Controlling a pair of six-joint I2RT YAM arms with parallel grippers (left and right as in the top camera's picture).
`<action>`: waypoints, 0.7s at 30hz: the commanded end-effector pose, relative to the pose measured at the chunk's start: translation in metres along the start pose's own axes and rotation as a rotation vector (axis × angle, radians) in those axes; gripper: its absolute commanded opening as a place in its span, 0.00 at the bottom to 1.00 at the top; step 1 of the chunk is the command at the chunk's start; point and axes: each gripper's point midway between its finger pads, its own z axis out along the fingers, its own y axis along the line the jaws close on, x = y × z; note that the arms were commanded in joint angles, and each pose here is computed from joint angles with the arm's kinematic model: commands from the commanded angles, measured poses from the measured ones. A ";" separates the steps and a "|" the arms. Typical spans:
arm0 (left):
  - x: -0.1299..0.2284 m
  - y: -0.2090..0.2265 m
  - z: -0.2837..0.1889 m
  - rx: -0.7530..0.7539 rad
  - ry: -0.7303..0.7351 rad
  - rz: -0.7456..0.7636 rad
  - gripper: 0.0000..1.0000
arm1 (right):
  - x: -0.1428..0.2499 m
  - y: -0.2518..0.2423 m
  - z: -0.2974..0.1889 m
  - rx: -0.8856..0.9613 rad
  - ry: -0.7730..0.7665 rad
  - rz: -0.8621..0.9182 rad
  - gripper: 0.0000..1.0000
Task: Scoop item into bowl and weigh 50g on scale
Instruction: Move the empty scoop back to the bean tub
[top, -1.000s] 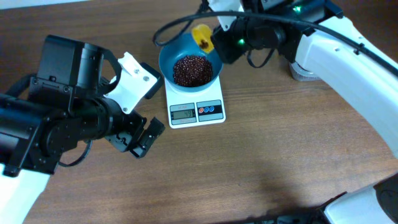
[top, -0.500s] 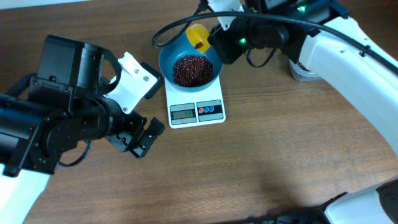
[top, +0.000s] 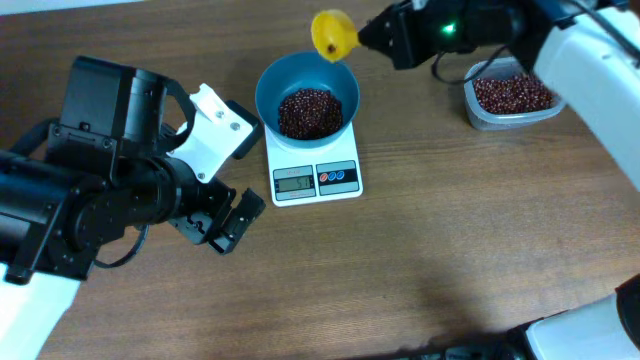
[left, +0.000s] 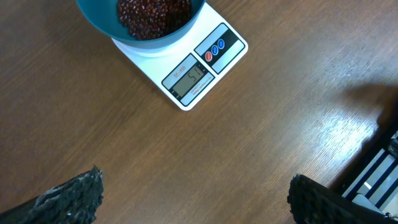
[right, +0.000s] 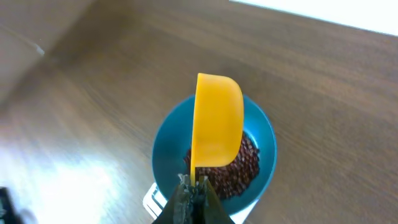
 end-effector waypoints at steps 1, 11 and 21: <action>-0.007 -0.003 -0.008 0.004 -0.034 0.026 0.99 | -0.026 0.002 -0.036 -0.115 -0.113 0.066 0.04; -0.007 -0.003 -0.008 0.004 -0.034 0.026 0.99 | -0.018 -0.058 -0.084 -0.049 -0.175 0.198 0.04; -0.007 -0.003 -0.008 0.004 -0.034 0.026 0.99 | 0.058 -0.153 -0.126 0.441 0.085 0.120 0.04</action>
